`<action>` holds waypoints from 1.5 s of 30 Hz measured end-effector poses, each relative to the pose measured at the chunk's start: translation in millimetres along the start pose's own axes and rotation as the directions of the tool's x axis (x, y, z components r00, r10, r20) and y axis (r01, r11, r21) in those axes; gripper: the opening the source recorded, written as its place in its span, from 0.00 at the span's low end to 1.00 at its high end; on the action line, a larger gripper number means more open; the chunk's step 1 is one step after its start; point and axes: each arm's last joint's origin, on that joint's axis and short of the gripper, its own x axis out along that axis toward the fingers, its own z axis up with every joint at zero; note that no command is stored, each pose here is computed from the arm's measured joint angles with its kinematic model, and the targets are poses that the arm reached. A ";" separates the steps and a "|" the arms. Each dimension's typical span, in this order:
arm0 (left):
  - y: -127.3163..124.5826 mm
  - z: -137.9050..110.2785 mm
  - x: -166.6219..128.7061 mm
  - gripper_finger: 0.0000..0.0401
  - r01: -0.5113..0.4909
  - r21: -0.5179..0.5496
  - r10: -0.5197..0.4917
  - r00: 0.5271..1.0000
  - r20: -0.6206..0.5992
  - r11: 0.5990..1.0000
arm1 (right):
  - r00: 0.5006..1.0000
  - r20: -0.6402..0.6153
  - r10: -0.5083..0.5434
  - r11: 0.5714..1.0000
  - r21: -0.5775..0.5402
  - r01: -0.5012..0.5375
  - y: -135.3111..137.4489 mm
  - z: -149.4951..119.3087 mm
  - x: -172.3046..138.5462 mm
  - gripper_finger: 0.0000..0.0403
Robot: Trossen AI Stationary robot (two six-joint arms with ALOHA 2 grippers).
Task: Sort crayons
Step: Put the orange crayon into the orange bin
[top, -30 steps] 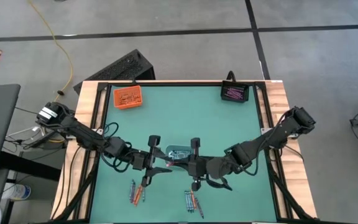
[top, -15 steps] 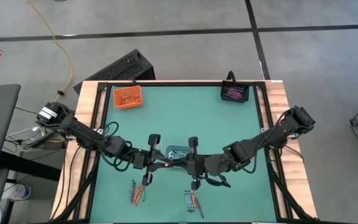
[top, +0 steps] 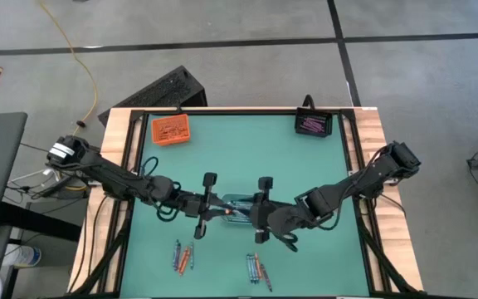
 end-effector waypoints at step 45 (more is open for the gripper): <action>257.5 -129.2 -185.6 0.03 -0.476 0.062 0.042 -0.052 -0.998 0.877 | 0.944 -0.311 0.108 0.969 0.246 -0.030 73.0 -53.9 -93.9 0.50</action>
